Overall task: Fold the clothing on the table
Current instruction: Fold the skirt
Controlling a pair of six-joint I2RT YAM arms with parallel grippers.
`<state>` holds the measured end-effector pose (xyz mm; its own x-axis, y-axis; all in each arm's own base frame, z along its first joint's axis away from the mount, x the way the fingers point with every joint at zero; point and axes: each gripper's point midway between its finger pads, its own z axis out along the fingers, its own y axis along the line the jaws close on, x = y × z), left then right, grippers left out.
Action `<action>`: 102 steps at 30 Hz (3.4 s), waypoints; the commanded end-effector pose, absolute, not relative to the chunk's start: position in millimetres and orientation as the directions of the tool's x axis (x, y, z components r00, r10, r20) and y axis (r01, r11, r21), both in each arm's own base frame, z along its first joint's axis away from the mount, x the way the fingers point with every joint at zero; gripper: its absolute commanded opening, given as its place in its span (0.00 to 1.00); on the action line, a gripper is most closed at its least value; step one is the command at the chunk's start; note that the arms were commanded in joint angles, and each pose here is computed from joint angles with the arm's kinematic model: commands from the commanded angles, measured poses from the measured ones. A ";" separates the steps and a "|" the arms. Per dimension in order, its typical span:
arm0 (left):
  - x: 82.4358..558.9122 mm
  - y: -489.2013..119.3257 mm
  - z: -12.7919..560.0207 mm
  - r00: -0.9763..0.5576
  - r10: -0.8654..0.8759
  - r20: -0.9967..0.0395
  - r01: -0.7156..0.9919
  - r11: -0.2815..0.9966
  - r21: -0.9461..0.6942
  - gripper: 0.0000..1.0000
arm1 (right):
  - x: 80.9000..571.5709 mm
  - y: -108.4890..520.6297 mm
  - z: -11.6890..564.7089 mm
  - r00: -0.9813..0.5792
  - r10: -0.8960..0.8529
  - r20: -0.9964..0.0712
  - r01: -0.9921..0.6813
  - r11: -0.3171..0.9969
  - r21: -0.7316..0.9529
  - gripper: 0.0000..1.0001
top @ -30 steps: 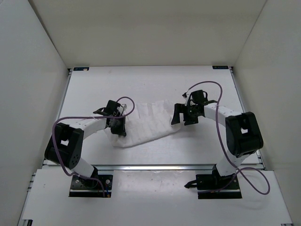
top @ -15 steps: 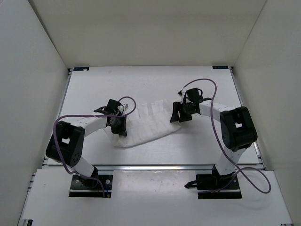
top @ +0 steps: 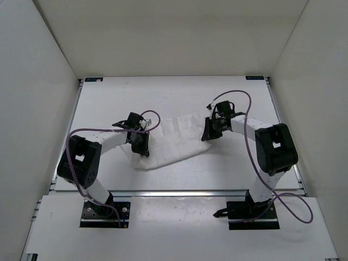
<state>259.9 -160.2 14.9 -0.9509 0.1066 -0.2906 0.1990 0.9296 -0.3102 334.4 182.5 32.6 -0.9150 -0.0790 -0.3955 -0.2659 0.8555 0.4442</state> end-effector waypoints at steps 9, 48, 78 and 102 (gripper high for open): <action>286.7 -244.6 26.2 -0.930 0.161 -0.329 0.290 0.874 -0.390 0.00 | 367.2 148.7 124.5 -0.814 0.003 -0.581 -0.270 0.883 0.383 0.00; 300.2 -214.8 20.2 -0.887 -0.447 -0.117 -0.215 0.624 -0.751 0.00 | 298.5 350.7 172.3 -0.817 -0.252 -0.518 -0.565 0.531 0.632 0.90; 288.4 -136.7 87.3 -0.846 -0.407 -0.344 -0.108 0.763 -0.638 0.06 | 344.9 364.3 94.1 -0.759 -0.426 -0.492 -0.633 0.656 0.410 0.02; 305.2 -112.6 140.8 -0.781 -0.420 -0.462 -0.042 0.774 -0.632 0.40 | 338.4 409.7 140.6 -0.728 -0.408 -0.551 -0.684 0.495 0.536 0.05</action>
